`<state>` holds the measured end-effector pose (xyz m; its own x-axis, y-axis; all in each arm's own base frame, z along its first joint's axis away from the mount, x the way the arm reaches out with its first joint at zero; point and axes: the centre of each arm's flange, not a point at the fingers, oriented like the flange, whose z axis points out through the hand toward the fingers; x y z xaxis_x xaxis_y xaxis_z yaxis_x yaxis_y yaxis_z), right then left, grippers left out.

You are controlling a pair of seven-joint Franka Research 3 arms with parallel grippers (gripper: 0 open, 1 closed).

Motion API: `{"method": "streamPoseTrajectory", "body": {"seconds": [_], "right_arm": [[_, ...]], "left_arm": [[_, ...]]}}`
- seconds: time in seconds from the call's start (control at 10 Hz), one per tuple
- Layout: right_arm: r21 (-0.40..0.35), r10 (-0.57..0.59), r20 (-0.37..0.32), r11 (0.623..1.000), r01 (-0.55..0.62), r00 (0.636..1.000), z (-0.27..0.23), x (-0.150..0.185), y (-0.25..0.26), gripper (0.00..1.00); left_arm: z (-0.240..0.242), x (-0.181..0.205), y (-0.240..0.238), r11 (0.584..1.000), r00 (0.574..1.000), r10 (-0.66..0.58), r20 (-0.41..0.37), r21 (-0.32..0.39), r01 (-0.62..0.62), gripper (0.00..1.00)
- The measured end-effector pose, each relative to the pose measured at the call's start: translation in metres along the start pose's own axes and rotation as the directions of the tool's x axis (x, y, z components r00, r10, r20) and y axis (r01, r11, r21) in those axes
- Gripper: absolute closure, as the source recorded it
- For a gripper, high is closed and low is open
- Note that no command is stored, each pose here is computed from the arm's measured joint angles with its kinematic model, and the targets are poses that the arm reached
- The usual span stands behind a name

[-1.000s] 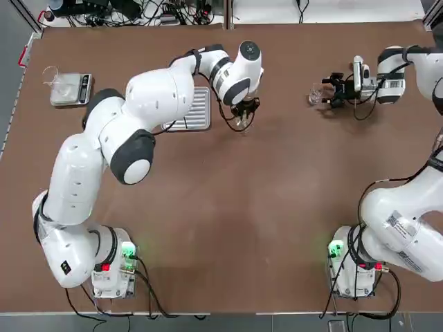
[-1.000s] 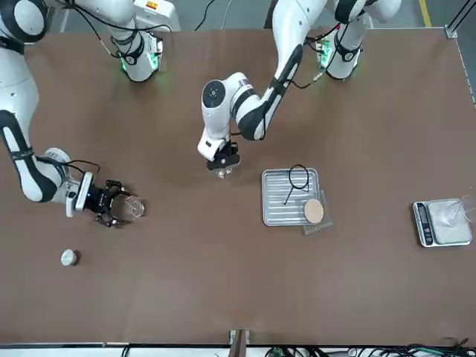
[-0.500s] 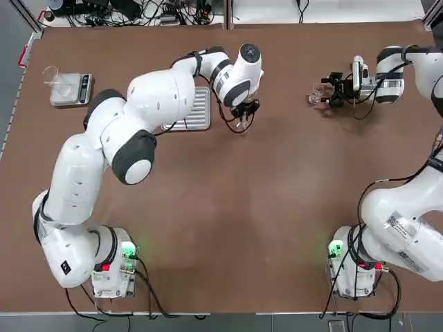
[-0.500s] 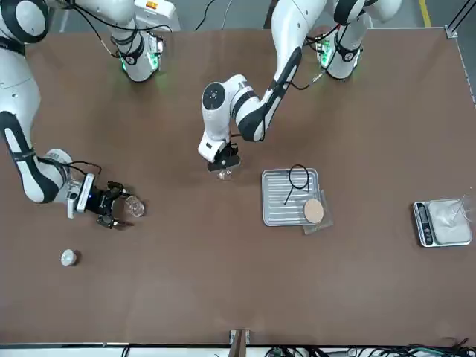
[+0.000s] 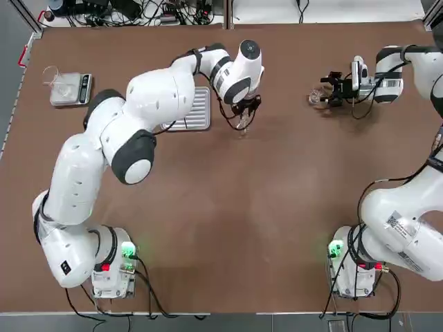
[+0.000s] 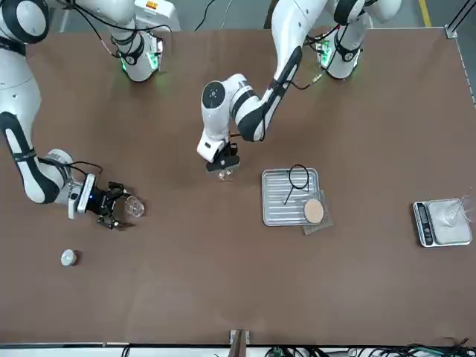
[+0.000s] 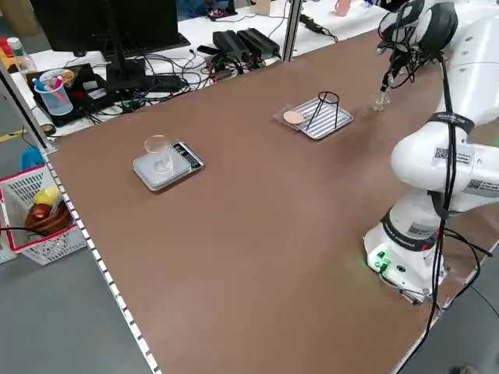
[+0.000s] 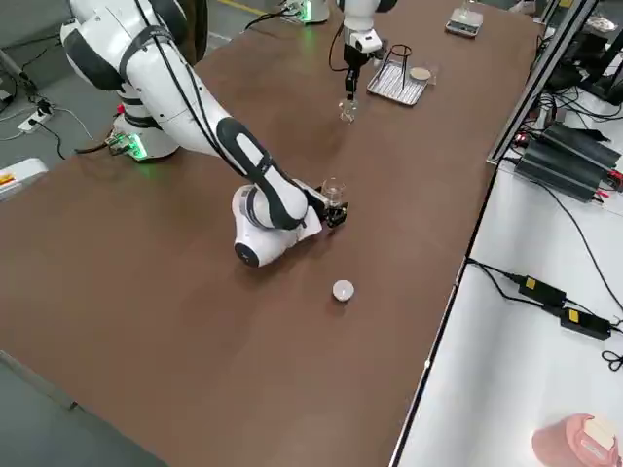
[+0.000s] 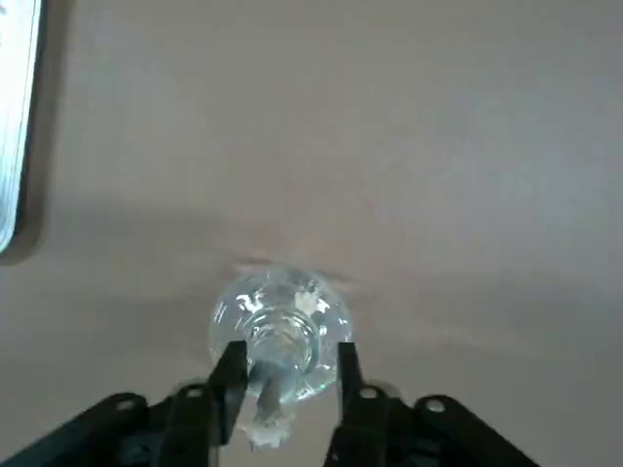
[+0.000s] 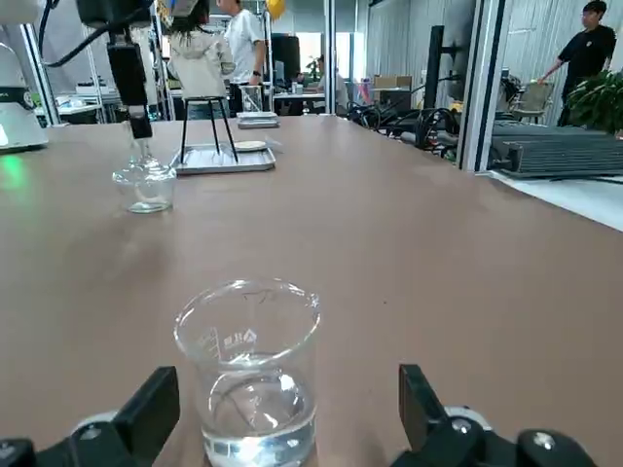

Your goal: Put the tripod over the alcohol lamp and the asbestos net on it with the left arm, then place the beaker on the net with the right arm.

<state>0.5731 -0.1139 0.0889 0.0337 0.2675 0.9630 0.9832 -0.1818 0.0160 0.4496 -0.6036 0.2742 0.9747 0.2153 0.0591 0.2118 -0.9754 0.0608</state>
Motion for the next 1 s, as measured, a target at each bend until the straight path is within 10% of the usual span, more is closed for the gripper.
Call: {"method": "streamPoseTrajectory", "body": {"seconds": [0.5,1.0], "right_arm": [[0.014,-0.011,-0.001,1.0,0.011,1.0,0.008,0.002,0.0,0.01],[0.016,-0.013,-0.002,1.0,0.013,1.0,0.01,0.001,-0.002,0.01]], "left_arm": [[-0.126,0.095,-0.059,0.997,0.996,-0.083,-0.035,0.002,0.083,0.35],[-0.124,0.178,-0.197,0.995,0.998,-0.065,-0.002,0.078,0.065,0.36]]}}
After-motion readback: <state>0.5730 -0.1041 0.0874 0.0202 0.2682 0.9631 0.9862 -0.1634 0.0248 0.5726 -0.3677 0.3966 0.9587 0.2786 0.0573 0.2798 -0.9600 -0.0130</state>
